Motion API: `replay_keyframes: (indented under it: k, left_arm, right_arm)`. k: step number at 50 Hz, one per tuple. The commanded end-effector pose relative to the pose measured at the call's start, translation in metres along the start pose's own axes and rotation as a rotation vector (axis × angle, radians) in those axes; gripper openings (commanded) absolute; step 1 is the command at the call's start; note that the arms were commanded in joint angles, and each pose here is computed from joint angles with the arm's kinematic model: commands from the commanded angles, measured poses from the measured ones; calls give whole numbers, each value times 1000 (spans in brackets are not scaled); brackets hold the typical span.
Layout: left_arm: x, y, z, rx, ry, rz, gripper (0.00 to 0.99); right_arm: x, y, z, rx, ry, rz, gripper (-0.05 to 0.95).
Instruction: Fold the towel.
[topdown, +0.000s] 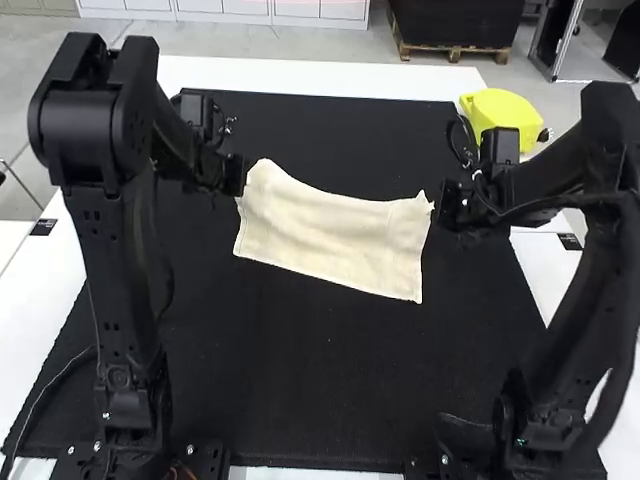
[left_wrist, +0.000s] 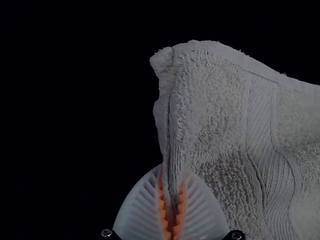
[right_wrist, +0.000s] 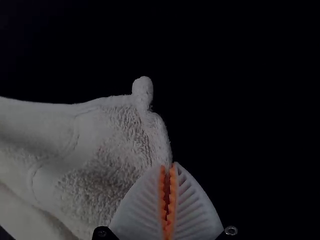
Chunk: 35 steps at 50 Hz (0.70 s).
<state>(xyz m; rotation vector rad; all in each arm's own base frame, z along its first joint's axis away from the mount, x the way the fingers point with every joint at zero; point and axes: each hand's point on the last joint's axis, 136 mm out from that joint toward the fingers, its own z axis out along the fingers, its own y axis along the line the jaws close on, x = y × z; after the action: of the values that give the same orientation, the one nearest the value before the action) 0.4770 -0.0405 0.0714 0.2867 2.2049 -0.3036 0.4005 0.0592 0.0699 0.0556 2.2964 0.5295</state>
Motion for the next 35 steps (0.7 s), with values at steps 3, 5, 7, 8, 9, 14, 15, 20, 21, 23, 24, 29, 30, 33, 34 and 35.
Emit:
replay_keyframes:
  k: [3,5,7,8,9,14,15,20,21,23,24,29,30,33,34,35]
  left_arm:
    - [0,8,-16,-32,-13,24,28]
    - [4,7,-18,-31,-8,27,28]
    - [6,5,-20,-31,-7,26,28]
    - [7,5,-21,-31,-7,26,28]
    - [7,4,-22,-31,-7,26,28]
    - [15,2,-25,-29,3,24,28]
    - [17,1,-26,-29,6,26,28]
    - [24,-1,-29,-29,12,33,28]
    - [25,-1,-30,-30,10,34,28]
    - [27,-2,-31,-30,10,34,28]
    - [29,-2,-32,-29,13,33,28]
    - [34,-4,-33,-29,15,32,28]
    - [34,-4,-34,-31,14,33,28]
    - [38,-4,-34,-31,14,33,28]
    - [39,-4,-34,-32,14,33,28]
    - [41,-5,-34,-32,15,32,28]
  right_arm:
    - [0,3,-11,0,-8,-15,-26]
    - [2,3,-12,0,-8,-15,-26]
    - [4,4,-14,-1,-6,-14,-26]
    - [5,4,-15,-2,-5,-15,-26]
    - [7,4,-15,-2,-1,-14,-26]
    - [16,6,-18,-3,15,-17,-26]
    - [18,6,-19,-5,19,-18,-26]
    - [24,6,-21,-5,26,-18,-26]
    - [26,6,-22,-5,28,-17,-26]
    - [30,6,-23,-5,34,-16,-26]
    - [31,6,-23,-6,37,-15,-26]
    - [40,5,-25,-5,48,-17,-26]
    - [43,5,-26,-5,52,-17,-26]
    - [49,4,-26,-3,62,-16,-26]
    - [50,3,-26,-2,65,-16,-26]
    - [52,3,-26,-2,68,-18,-26]
